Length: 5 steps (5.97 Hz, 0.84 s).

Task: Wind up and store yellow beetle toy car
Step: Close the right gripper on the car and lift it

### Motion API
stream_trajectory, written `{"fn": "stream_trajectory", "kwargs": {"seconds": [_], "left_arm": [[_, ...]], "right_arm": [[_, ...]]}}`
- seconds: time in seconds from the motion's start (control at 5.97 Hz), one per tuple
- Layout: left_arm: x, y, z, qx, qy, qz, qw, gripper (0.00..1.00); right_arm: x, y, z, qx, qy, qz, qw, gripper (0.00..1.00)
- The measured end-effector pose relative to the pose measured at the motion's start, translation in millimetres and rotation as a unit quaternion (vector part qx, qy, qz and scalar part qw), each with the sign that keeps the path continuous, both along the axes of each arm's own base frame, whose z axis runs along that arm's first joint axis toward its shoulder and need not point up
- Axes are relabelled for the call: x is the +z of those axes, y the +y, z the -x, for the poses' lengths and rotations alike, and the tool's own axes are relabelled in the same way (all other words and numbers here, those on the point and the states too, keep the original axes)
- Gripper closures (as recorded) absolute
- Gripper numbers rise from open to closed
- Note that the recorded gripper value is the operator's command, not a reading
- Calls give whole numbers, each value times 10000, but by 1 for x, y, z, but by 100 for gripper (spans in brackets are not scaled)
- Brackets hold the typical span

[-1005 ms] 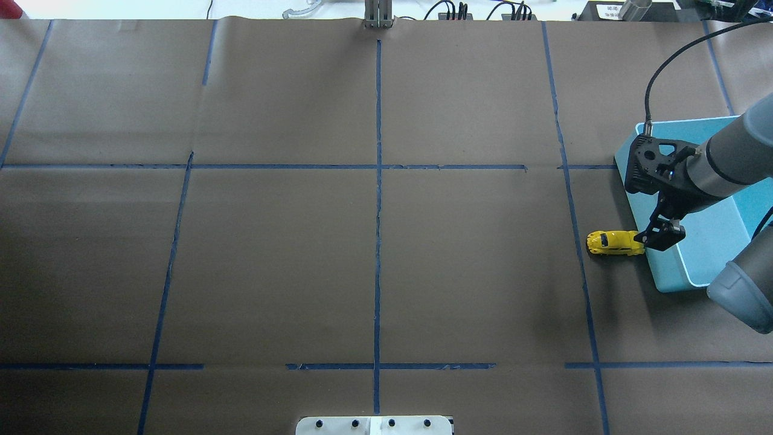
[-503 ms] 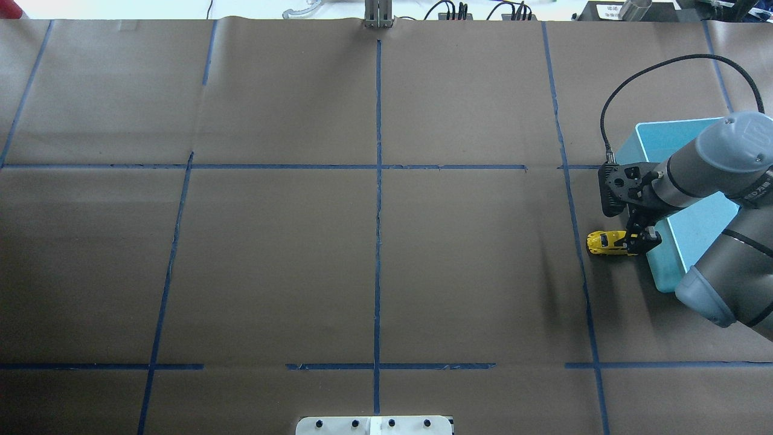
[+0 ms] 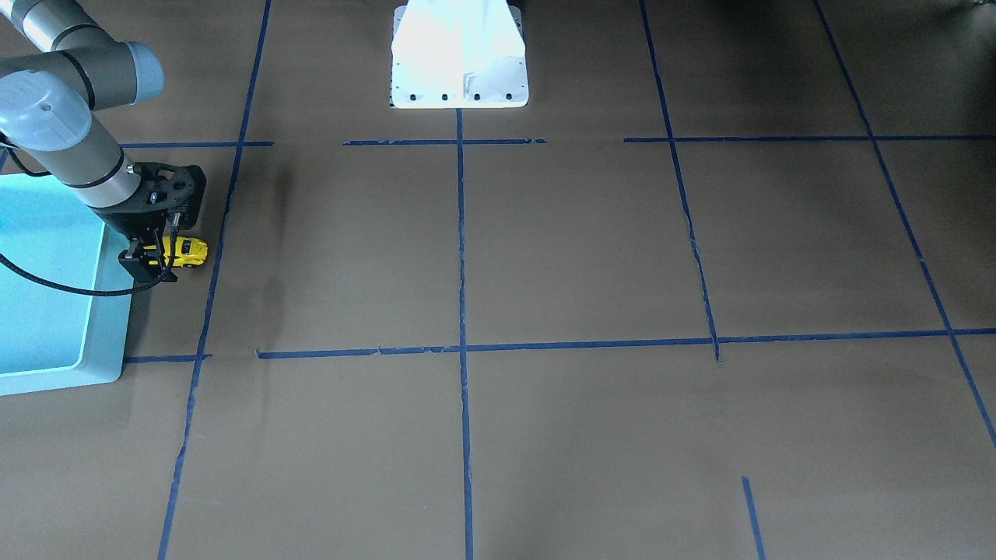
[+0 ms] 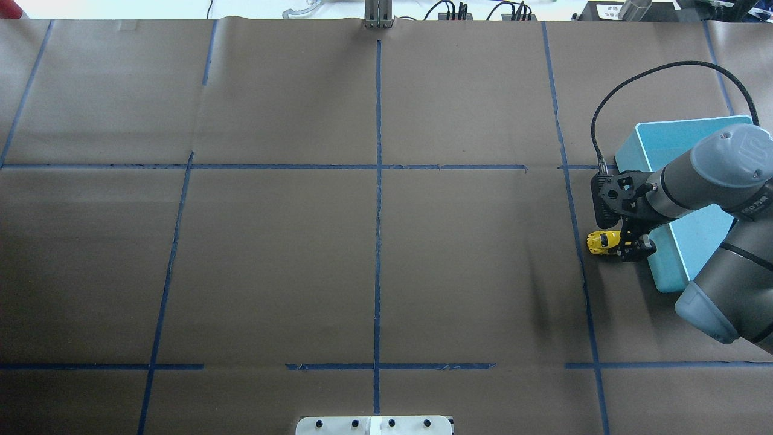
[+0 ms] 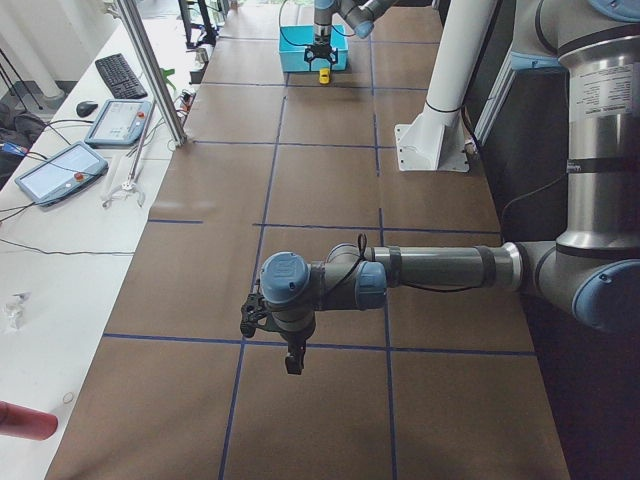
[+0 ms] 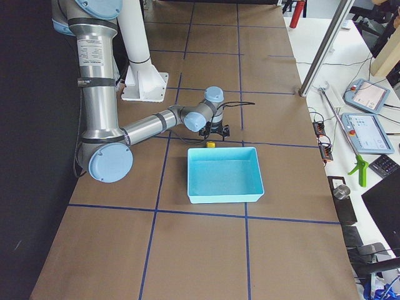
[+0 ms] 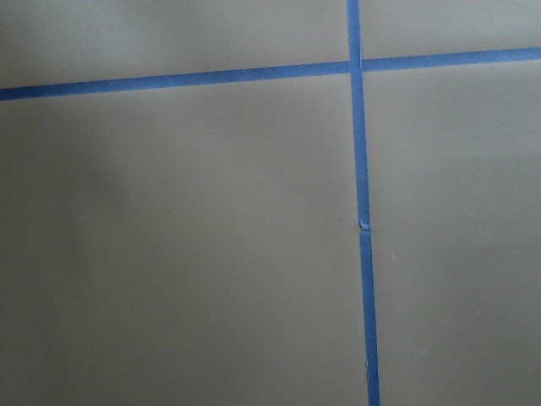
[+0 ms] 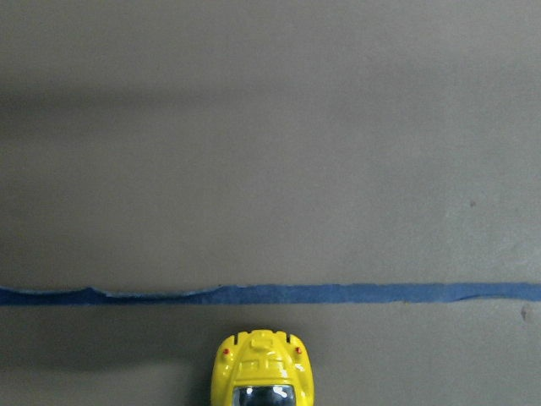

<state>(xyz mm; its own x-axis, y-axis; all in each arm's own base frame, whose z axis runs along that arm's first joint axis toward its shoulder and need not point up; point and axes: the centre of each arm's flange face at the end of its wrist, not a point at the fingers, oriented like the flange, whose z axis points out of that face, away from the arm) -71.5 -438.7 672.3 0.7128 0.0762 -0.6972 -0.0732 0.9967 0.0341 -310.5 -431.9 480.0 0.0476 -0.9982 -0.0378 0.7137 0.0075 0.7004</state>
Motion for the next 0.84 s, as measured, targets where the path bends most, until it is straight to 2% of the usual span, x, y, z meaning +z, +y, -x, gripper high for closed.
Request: {"fn": "stream_trajectory", "kwargs": {"seconds": [0.34,0.5,0.67,0.84], "left_arm": [[-6,-3,0,-1,-1,-68,10000,0],[-6,-4,0,-3,-1,-69,10000,0],[-6,-4,0,-4,-1,-63,10000,0],[-5,-4,0,-4,-1,-59,10000,0]], "right_arm": [[17,8,5,-58,173,14,9998,0],[24,9,12,-96,229,41,9997,12],[30,10,16,-122,276,64,9995,72],[32,9,18,-127,304,54,9994,100]]}}
